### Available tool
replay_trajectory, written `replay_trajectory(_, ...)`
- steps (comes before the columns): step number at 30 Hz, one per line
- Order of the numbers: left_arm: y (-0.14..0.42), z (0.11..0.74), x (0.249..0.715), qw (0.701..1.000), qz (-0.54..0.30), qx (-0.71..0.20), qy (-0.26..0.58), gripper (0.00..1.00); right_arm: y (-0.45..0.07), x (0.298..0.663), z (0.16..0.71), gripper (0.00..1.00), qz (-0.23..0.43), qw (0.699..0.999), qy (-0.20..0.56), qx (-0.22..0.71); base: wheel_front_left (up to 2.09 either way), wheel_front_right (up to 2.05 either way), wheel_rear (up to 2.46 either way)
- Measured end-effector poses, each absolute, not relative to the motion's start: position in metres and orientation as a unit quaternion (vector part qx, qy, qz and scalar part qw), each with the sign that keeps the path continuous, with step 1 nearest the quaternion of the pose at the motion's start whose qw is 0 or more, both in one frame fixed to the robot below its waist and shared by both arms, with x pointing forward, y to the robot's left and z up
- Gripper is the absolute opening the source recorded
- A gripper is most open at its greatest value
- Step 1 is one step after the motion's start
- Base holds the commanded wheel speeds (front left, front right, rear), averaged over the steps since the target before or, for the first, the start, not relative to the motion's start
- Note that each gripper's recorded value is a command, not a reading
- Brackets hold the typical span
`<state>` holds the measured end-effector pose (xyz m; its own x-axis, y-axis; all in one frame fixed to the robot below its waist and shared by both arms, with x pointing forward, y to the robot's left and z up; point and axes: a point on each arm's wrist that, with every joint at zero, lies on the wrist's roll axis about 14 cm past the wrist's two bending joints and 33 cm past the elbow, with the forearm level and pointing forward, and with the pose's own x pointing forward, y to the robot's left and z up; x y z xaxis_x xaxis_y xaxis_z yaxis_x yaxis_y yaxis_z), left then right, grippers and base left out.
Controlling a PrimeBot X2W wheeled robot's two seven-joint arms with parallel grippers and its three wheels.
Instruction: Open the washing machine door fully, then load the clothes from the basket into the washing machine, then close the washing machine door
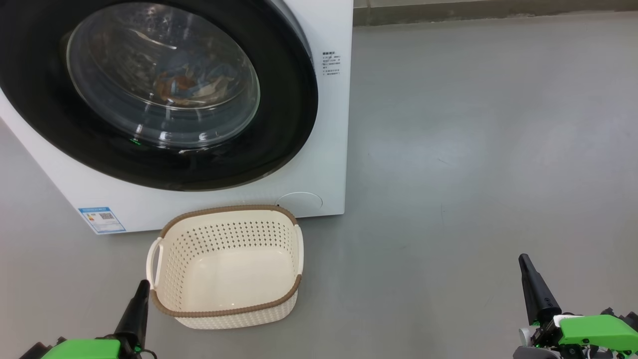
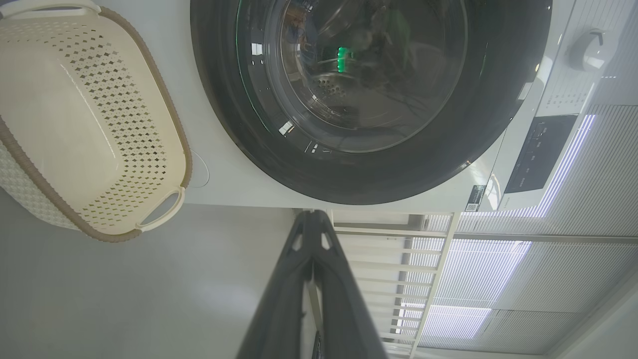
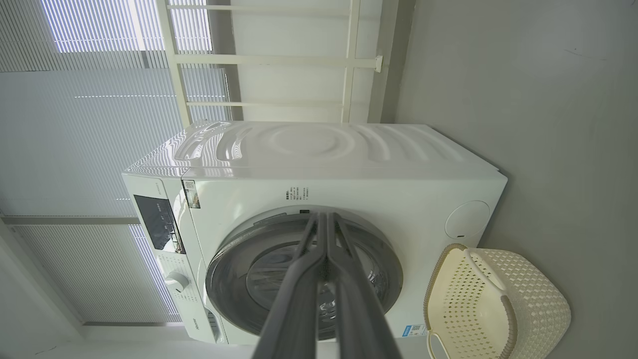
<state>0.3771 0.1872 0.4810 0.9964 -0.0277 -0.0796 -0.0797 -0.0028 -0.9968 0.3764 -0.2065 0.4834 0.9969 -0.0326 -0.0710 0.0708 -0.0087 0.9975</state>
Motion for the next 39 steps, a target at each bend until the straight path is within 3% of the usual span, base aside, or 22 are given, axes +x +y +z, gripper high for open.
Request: replay_trajectory(39, 0.1868, 0.481, 0.3771, 0.704, 0.018, -0.709, 0.038, 0.0, -0.2066, 0.3764, 0.4836, 0.0, -0.037, 0.702, 0.013, 0.711, 0.0, 0.0, 0.0)
